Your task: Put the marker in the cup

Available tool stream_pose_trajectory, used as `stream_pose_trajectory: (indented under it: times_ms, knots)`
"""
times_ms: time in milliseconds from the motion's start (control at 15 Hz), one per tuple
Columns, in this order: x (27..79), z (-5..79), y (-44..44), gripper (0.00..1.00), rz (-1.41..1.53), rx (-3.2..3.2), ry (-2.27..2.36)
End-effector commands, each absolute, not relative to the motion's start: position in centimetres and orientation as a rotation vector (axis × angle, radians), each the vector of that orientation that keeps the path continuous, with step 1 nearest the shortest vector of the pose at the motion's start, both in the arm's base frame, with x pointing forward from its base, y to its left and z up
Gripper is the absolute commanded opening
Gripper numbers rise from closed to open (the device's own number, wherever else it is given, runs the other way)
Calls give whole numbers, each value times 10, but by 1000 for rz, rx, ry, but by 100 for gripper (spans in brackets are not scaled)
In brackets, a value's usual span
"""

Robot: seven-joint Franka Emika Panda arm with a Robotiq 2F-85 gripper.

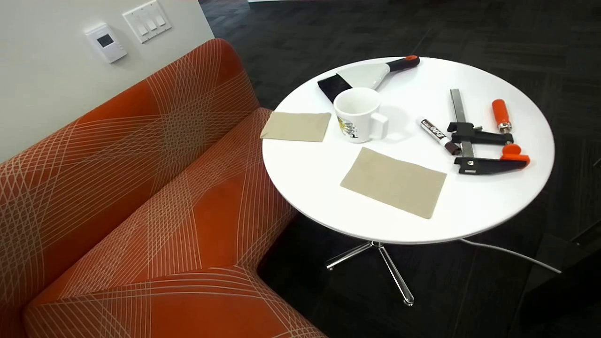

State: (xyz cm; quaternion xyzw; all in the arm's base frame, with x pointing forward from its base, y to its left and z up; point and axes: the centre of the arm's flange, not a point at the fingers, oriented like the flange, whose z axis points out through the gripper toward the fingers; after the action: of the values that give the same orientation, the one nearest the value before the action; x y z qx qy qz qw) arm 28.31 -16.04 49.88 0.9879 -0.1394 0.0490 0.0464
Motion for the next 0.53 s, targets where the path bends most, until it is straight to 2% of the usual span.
stream_pose_trajectory:
  times_ms: [0,467]
  knots:
    - [300,477,-125,100,160,3043,-387]
    - [334,424,-48,100,187,3046,-507]
